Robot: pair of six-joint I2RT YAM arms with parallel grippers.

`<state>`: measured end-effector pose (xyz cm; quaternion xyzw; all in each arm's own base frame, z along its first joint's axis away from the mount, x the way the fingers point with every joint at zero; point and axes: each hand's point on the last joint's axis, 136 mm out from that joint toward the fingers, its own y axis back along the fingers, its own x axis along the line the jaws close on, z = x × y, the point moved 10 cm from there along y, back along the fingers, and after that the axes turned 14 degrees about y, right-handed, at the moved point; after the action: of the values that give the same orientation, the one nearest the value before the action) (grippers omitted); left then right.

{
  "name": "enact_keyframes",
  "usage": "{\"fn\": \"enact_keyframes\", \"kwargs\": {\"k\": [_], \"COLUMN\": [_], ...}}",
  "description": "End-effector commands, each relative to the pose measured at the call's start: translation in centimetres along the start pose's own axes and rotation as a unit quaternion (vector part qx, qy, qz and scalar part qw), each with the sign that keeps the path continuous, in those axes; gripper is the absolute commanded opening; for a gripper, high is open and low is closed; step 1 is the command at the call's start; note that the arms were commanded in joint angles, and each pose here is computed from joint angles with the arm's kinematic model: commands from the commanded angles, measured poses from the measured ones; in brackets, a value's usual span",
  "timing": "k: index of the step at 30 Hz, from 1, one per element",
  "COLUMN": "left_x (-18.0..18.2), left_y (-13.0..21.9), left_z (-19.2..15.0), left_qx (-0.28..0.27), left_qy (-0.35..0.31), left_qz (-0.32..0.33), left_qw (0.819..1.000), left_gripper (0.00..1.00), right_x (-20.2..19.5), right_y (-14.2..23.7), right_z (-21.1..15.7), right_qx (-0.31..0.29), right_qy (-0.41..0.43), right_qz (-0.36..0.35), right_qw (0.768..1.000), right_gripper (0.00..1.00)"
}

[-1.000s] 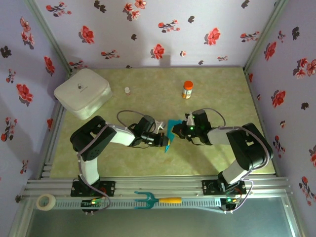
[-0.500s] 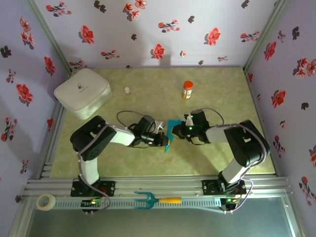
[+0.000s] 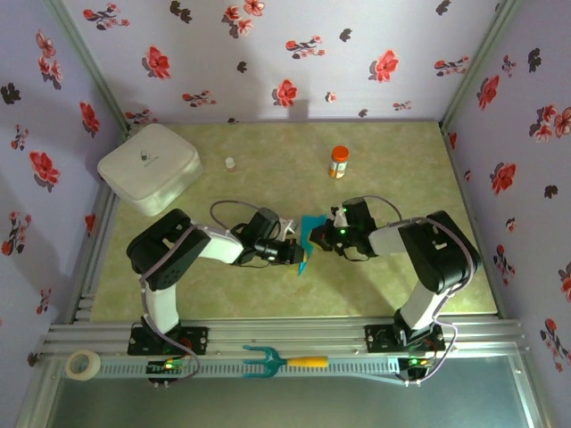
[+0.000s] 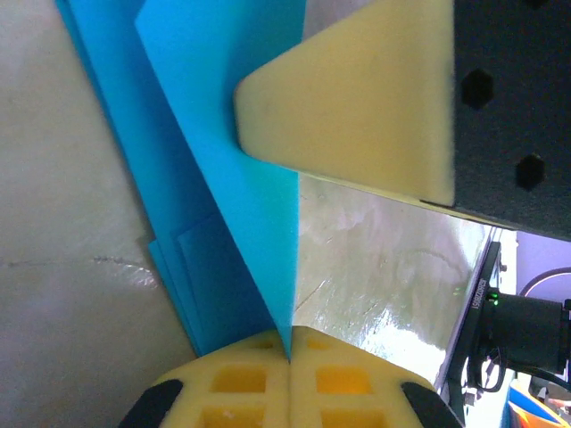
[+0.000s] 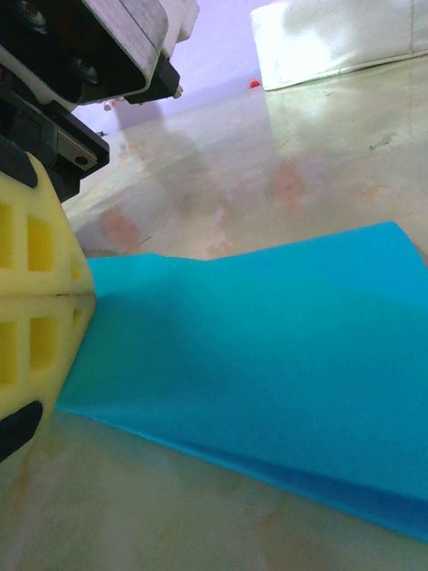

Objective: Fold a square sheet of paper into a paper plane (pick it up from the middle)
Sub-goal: Fold the wing for the fifth time at the center of the table.

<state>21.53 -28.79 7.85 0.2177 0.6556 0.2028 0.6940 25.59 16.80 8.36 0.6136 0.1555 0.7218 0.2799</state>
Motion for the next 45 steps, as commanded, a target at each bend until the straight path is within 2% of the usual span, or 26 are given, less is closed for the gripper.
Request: {"fn": "enact_keyframes", "kwargs": {"k": [1, 13, 17, 21, 26, 37, 45], "left_x": [4.3, 3.8, 3.8, 4.3, 4.6, 5.5, 5.7], "left_y": [0.1, 0.4, 0.6, 0.8, 1.0, 1.2, 1.1], "left_z": [-0.9, -0.8, -0.9, -1.1, -1.3, -1.4, -1.4], "left_qx": [0.002, -0.001, -0.010, -0.018, -0.032, -0.043, -0.041], "left_qy": [0.058, 0.045, 0.046, 0.057, 0.065, 0.085, 0.091], "left_qz": [0.088, 0.083, 0.086, 0.090, 0.086, 0.088, 0.093], "left_qw": [0.994, 0.996, 0.995, 0.994, 0.994, 0.992, 0.991], "left_gripper": [0.00, 0.00, 0.00, 0.00, 0.00, 0.00, 0.00], "right_x": [0.0, -2.0, -0.8, 0.1, 0.4, 1.3, 0.9], "right_y": [-0.3, -0.9, 0.1, 2.2, 2.8, 1.0, -0.9], "right_z": [0.8, -0.2, 0.4, 1.4, 1.4, 1.2, 1.4], "right_qx": [-0.007, 0.014, -0.006, -0.035, -0.040, -0.009, 0.020], "right_qy": [0.008, -0.019, -0.010, 0.000, 0.003, 0.014, 0.014], "right_qz": [0.006, -0.045, -0.025, -0.039, -0.029, 0.029, 0.009], "right_qw": [1.000, 0.999, 1.000, 0.999, 0.999, 0.999, 1.000], "right_gripper": [0.06, 0.06, 0.09, 0.09, 0.08, 0.06, 0.05]}}
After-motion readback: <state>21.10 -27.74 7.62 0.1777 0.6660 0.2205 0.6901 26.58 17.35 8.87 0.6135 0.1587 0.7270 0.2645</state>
